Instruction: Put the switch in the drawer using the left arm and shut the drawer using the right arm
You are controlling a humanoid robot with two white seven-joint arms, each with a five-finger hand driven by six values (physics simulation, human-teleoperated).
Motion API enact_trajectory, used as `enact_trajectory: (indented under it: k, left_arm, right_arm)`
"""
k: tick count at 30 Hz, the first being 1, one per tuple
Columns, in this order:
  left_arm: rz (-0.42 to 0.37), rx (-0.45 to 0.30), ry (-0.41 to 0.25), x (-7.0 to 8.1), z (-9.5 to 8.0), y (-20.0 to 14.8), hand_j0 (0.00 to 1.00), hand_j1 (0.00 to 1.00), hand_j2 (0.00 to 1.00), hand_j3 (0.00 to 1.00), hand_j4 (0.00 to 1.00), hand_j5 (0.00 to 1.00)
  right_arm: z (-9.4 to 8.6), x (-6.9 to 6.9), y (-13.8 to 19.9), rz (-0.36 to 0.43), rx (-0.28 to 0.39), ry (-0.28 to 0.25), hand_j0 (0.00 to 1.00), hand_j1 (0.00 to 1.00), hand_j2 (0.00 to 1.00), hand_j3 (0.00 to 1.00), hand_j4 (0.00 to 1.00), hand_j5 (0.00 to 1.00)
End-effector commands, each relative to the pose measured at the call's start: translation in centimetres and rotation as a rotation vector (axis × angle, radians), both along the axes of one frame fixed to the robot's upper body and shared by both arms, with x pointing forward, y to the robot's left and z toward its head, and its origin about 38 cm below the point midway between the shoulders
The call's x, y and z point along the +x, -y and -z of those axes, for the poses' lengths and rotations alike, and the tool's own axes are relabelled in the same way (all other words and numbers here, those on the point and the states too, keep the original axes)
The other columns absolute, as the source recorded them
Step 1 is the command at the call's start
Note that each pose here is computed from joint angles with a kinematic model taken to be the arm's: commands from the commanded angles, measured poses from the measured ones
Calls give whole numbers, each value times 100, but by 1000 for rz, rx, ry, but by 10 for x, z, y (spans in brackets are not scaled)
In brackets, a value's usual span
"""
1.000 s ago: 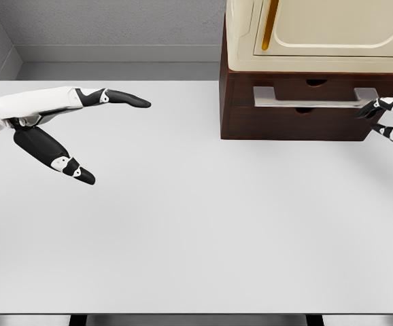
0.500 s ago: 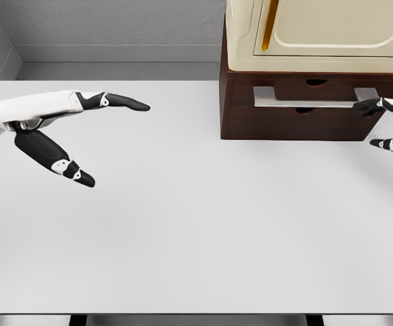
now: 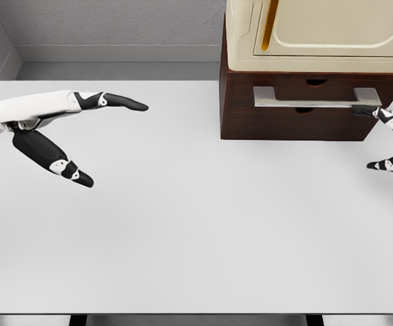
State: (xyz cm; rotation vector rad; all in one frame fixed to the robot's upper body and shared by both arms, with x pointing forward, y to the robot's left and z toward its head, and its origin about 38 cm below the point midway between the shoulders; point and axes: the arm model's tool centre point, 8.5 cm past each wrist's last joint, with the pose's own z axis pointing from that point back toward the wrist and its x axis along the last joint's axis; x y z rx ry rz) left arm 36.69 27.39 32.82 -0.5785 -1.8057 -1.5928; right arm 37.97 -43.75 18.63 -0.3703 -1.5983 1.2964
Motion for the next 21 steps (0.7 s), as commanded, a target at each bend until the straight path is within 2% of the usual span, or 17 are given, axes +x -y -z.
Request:
enact_trajectory:
  k: [1, 10, 21]
  left_arm:
    - [-3, -6, -8, 1, 0, 0, 100, 100, 100, 100, 100, 100]
    - [-1, -7, -7, 0, 0, 0, 100, 100, 100, 100, 100, 100]
    - [0, -9, -7, 0, 0, -1, 100, 100, 100, 100, 100, 100]
  right_arm:
    - [19, 0, -7, -31, -157, -42, 100, 100, 100, 100, 100, 100]
    - [31, -12, -43, -142, -203, -61, 100, 100, 100, 100, 100, 100]
    - [31, -12, -43, -142, -203, -61, 100, 100, 100, 100, 100, 100]
